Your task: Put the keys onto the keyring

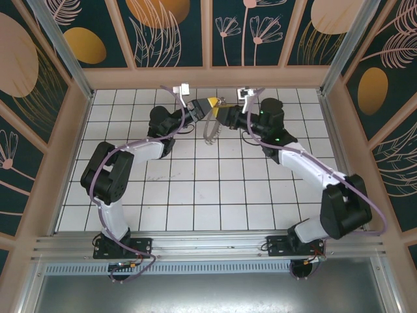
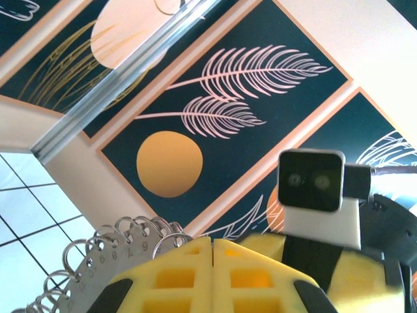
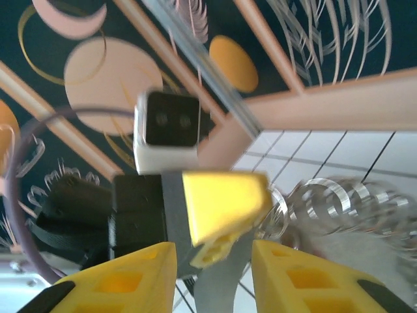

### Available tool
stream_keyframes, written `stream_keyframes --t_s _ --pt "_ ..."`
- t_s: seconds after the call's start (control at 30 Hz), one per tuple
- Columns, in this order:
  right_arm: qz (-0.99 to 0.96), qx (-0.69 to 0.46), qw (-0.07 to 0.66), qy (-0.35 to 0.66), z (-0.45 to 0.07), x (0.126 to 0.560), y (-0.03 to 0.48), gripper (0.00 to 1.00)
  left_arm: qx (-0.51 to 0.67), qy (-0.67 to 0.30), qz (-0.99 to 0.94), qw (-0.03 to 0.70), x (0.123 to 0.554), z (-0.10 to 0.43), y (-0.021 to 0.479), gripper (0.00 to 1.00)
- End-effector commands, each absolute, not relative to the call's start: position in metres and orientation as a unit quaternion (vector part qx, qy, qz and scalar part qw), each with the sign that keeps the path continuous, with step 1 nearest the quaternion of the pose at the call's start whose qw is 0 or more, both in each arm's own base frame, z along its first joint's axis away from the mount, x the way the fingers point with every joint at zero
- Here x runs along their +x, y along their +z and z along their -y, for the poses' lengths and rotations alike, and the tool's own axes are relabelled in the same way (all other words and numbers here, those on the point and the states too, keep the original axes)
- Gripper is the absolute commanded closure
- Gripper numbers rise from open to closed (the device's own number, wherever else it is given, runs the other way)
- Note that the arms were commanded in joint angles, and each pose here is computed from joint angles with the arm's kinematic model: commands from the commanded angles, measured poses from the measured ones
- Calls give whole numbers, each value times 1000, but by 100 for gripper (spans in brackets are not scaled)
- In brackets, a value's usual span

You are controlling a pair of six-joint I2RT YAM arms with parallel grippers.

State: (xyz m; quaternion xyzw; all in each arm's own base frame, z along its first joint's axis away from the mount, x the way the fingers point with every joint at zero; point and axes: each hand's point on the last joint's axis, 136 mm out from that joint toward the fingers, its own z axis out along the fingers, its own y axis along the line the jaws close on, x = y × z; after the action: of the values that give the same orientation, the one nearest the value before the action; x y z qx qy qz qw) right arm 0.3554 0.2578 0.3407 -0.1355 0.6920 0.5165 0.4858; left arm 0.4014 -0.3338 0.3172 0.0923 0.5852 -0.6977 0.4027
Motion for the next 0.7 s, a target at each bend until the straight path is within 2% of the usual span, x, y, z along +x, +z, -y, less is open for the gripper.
stream_keyframes --t_s 0.0,0.67 --pt "-654 -124 520 535 -237 349 372 64 105 -719 -550 412 394 331 339 100" --pt "-603 -72 486 629 -259 376 368 64 0 -755 -505 417 402 309 345 100"
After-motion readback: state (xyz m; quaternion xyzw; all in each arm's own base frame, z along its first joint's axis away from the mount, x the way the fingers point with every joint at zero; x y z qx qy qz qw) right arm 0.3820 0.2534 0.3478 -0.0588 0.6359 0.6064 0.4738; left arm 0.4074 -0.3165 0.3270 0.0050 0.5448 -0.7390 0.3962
